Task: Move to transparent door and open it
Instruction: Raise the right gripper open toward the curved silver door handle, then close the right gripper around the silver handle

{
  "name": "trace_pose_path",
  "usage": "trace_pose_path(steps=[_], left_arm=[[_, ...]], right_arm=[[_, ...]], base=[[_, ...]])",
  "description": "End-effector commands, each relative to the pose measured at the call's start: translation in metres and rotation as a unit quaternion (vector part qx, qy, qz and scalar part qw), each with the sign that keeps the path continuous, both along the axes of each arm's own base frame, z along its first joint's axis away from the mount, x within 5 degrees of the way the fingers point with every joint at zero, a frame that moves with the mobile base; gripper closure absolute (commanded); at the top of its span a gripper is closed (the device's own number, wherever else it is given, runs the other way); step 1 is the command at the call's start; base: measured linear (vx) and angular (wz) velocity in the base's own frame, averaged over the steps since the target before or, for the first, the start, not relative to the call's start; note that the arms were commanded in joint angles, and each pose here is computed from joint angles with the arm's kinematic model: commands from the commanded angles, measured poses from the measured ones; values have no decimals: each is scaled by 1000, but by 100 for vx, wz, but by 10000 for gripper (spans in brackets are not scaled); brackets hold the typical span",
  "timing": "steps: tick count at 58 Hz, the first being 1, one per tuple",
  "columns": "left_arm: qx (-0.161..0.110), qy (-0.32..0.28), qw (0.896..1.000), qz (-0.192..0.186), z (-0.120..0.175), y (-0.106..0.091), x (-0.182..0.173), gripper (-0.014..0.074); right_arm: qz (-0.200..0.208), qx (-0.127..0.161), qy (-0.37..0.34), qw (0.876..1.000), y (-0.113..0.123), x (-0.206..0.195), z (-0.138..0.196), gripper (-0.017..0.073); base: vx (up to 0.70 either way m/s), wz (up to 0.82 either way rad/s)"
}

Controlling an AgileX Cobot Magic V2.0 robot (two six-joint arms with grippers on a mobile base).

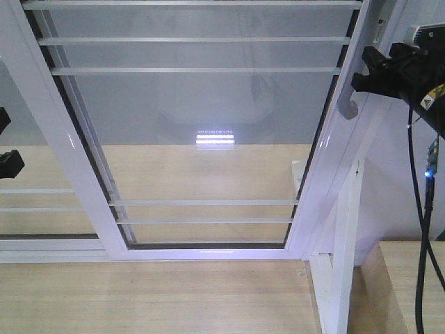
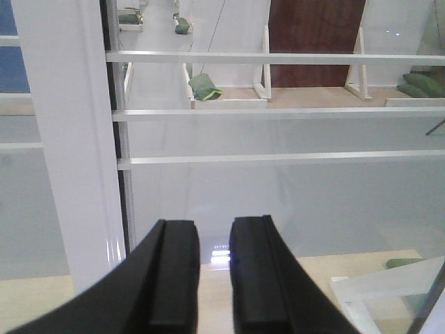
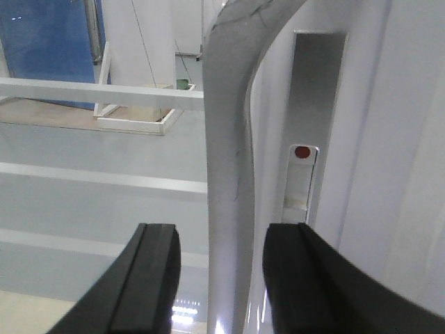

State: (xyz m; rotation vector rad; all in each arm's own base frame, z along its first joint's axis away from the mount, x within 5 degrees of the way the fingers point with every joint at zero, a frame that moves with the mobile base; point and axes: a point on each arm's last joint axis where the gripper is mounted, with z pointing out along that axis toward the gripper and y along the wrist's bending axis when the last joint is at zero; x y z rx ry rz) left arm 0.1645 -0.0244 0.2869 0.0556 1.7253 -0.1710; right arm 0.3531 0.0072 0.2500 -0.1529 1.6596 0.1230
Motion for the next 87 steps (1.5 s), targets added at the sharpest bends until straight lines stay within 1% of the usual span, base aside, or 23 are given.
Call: trace_pose_path(steps=[1, 15, 29, 35, 40, 46, 53, 58, 75, 87], left_arm=[[-17, -61, 998, -1, 20, -1, 2, 304], [-17, -61, 998, -1, 20, -1, 2, 304], [-17, -61, 998, -1, 20, -1, 2, 304], [-17, -61, 998, -1, 20, -1, 2, 304], [-17, -61, 998, -1, 20, -1, 2, 304], [-17, -61, 998, -1, 20, -1, 2, 304], [-17, -61, 998, -1, 20, -1, 2, 304], [-17, -62, 998, -1, 20, -1, 2, 304], [-17, -63, 998, -1, 20, -1, 2, 304], [-17, -63, 998, -1, 20, -1, 2, 304]], right_arm=[[8, 7, -72, 997, 1, 11, 31, 186], [27, -14, -80, 996, 5, 40, 29, 186], [26, -15, -78, 997, 7, 65, 25, 186], [26, -12, -80, 996, 8, 69, 26, 190], [34, -9, -82, 996, 13, 69, 26, 201], [52, -8, -79, 995, 28, 68, 25, 215], [75, -19, -83, 994, 48, 66, 25, 216], [89, -19, -83, 992, 60, 64, 25, 216], [117, -13, -84, 990, 85, 60, 25, 216], [144, -11, -85, 986, 107, 54, 26, 216]], base=[[0, 0], [0, 0], [0, 0], [0, 0], [0, 0], [0, 0], [0, 0], [0, 0], [0, 0], [0, 0]])
